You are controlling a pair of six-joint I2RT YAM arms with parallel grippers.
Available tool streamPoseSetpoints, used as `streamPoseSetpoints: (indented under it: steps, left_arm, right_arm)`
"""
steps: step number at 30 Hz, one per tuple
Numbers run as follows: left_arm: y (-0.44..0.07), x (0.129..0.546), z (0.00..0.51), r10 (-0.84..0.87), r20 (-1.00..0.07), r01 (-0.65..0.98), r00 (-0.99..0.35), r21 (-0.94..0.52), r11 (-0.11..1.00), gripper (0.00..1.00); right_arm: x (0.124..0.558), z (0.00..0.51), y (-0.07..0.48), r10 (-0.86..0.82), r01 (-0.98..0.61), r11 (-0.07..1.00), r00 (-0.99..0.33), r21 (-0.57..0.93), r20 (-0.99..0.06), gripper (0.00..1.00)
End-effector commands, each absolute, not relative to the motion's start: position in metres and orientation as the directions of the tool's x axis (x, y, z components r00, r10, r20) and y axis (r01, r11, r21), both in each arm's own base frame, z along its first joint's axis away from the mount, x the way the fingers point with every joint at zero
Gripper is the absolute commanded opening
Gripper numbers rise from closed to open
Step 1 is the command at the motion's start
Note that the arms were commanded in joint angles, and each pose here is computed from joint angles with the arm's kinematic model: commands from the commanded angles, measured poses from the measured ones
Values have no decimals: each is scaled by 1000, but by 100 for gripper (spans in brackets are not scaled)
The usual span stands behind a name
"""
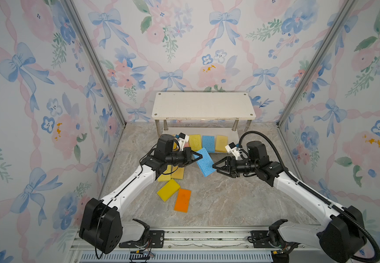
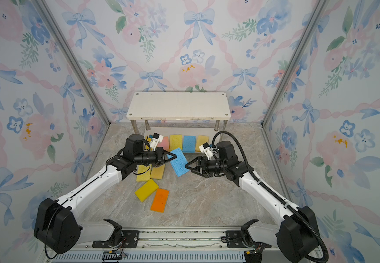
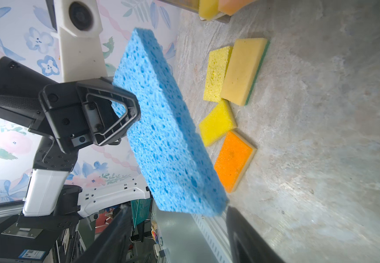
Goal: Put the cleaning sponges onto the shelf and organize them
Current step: 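Hold the blue sponge up with the right gripper while the left gripper approaches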
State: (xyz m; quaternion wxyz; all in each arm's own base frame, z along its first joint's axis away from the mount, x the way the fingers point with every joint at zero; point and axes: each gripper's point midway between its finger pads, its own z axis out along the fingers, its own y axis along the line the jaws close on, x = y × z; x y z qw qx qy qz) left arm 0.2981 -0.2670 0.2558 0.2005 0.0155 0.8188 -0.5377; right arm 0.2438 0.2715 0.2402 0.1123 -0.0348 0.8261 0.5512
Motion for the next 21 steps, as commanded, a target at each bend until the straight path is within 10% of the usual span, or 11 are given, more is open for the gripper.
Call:
streamPoseSetpoints:
  steps: [1,13,21]
  left_arm:
    - [-267,292,271,-191,-372,282,-908,-882,378,0]
    - [-267,290,279,-218,-359,275,-908,-900,338,0]
    - [-266,286,282,-221,-354,272,-909,-904,330,0]
  right_arm:
    - [240,246,276,51,-197,353,-972,914,-229,64]
    - [240,246,278,38,-199,360,-973,912,-228,44]
    - [242,238,276,41,-191,390,-974,901,-225,54]
